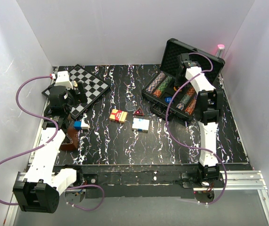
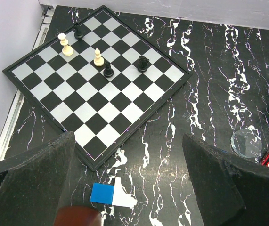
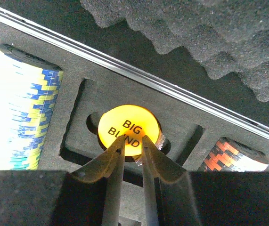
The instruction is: Pack up texas hold em set
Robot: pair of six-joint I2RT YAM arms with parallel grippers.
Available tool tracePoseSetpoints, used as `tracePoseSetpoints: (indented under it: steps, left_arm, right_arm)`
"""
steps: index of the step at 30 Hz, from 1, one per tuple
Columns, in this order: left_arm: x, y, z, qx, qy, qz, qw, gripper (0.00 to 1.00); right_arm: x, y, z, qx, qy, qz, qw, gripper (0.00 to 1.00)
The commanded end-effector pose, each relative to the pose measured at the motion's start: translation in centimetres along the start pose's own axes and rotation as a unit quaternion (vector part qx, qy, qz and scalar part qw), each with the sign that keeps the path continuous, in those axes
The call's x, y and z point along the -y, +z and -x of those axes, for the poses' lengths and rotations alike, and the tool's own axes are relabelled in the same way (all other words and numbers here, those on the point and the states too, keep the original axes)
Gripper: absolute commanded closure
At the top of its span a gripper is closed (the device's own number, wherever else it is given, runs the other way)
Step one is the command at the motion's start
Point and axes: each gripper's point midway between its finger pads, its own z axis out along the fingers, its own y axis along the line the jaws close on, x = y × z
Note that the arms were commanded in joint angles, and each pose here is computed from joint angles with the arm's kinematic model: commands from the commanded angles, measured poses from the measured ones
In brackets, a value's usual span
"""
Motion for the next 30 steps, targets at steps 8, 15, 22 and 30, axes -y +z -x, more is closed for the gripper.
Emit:
tracePoseSetpoints:
  steps: [8,15,22,30]
  left_arm:
    - [-0.2,-0.4,0.0,0.004,0.005,0.003,1.000,0.02]
    - [-0.2,-0.6,0.1,0.006,0.003,0.003,1.000,0.02]
    - [0.2,-0.5,-0.1,0.005,0.001,-0.006,1.000,0.02]
    - [1.0,-1.5,-2.2,-0.021,0.009,-0.028,0.999,0.02]
  right_arm:
    - [-1.2,-5.3,2.5,0.035,-0.014,0.048,0.998,0.49]
    - [-2.3,-9.9,4.2,0.078,-0.030,0.092,0.992,0.39]
    - [-4.0,-13.5,3.0,0.105,-0.064,0.131,0.984,0.31]
    - [-10.0,-19.1,-4.1,0.166,-0.225,0.260,0.924,0.27]
